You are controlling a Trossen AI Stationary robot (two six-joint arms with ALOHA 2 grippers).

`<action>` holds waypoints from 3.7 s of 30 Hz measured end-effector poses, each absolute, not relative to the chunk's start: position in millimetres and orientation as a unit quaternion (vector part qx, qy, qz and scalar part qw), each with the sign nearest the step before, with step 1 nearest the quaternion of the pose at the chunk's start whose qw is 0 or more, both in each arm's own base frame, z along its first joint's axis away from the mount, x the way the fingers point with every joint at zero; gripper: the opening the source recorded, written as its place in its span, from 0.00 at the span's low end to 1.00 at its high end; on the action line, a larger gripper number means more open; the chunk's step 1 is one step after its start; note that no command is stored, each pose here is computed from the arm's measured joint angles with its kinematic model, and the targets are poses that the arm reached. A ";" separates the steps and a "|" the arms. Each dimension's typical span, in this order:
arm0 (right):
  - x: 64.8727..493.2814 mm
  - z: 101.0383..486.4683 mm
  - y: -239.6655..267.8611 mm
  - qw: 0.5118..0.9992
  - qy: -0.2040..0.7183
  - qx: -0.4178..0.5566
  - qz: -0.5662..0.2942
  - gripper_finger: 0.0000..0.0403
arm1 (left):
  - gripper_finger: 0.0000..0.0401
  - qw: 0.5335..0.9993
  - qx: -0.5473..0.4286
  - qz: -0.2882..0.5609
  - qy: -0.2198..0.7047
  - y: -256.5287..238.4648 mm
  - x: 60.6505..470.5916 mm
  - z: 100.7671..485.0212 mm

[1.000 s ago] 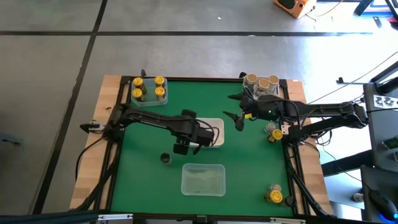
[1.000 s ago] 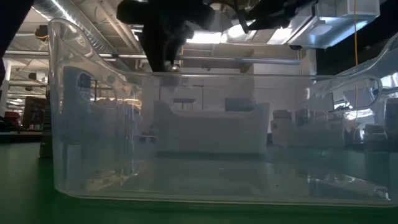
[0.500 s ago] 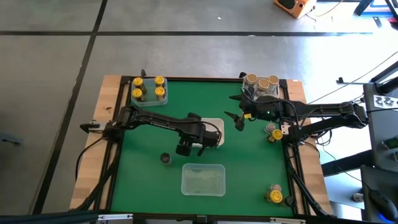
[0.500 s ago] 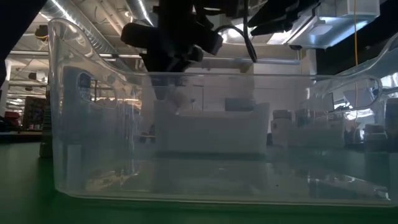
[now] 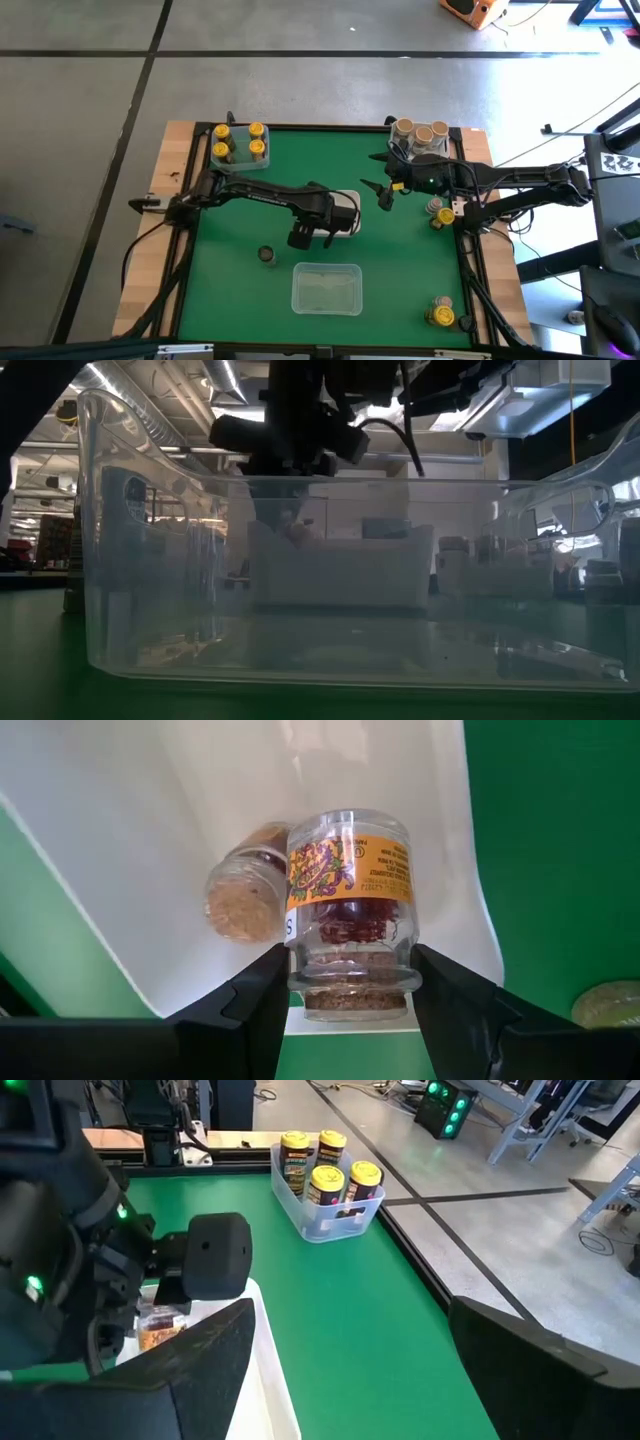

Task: Sort spices by type
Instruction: Put the left brown seasoning bottle into the bottom white bin, then put the top brown seasoning bottle into the bottom white bin

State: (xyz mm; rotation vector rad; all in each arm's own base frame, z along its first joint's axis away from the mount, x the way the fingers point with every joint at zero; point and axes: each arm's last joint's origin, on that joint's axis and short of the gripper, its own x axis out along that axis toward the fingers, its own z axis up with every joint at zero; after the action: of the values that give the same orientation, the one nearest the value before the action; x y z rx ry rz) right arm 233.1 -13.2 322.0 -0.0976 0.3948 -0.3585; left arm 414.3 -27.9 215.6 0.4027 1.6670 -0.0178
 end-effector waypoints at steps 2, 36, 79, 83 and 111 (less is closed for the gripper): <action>233.1 322.0 -13.2 0.964 0.195 -0.048 -0.177 0.83 | 0.45 0.648 0.179 -0.010 0.740 -28.0 415.4 210.7; 233.2 321.9 -13.2 0.963 0.195 -0.048 -0.177 0.83 | 0.63 0.613 0.211 -0.047 0.760 -36.6 422.6 178.8; 215.2 318.8 -15.5 0.916 0.297 0.060 -0.263 0.83 | 0.63 0.922 0.056 0.098 0.371 -66.5 173.4 260.6; 204.8 325.9 -15.7 0.890 0.325 0.116 -0.297 0.83 | 0.63 0.945 0.061 0.084 0.310 -61.1 162.9 245.3; 174.1 234.8 -57.9 0.556 0.587 0.312 -0.498 0.83 | 0.63 0.966 0.033 0.073 0.246 -55.7 151.1 228.2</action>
State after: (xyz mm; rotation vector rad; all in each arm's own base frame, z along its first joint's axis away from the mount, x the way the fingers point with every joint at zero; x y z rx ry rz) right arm 174.1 -57.9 234.8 0.7361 1.3869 -1.1759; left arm 151.1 -55.7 228.2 0.0670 0.4972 0.1473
